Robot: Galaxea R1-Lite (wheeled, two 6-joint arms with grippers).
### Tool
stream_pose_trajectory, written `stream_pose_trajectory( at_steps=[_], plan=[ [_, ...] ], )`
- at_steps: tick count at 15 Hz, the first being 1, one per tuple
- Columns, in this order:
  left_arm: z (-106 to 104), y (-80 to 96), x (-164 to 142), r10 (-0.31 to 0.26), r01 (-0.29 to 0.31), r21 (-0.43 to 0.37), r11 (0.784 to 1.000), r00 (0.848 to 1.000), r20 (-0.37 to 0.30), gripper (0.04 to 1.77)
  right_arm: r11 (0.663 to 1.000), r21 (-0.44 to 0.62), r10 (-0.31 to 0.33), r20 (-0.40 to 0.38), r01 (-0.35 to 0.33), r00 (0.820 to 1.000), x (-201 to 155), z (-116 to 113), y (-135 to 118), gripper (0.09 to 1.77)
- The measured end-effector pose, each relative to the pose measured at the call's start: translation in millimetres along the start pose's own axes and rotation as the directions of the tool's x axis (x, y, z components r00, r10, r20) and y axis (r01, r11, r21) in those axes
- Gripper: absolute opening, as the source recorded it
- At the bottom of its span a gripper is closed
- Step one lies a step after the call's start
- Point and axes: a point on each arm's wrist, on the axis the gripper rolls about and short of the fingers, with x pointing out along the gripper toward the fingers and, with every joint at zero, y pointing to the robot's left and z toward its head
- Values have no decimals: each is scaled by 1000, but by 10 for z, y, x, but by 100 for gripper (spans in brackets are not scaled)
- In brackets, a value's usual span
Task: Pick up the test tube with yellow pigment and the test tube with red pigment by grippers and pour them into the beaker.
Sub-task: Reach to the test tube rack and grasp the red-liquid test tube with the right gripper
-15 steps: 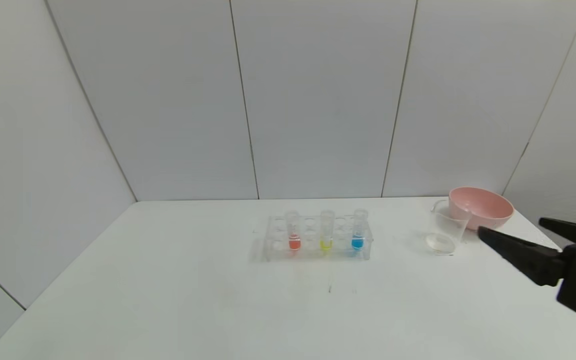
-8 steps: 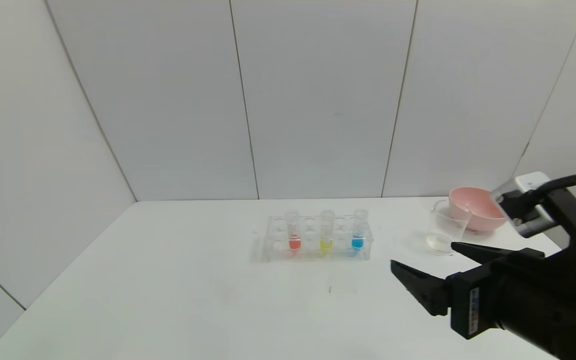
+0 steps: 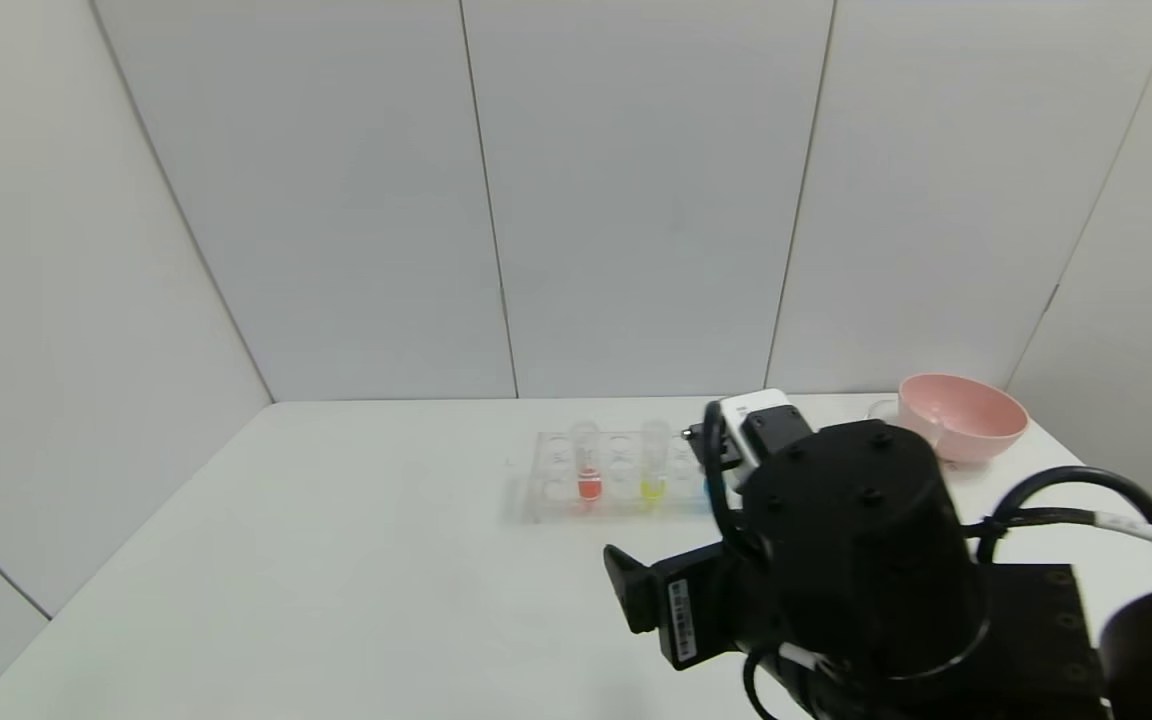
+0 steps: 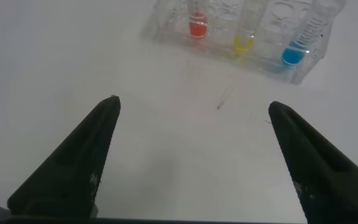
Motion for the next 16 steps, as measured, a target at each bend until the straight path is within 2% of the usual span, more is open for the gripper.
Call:
stream_pose_trajectory(
  at_steps=[5,9,16],
  plan=[
    [0,0,0,0,0,0,1000,1000,0,172,999,5,-34,-11,35,999,639,13,250,171],
    [0,0,0,0,0,0,1000,1000,0,172,994,20,-106,5,106,994,1168,-6,342,171],
    [0,0,0,0,0,0,1000,1000,0,172,980,35,-197,51,195,979,1768,-64,422,171]
  ],
)
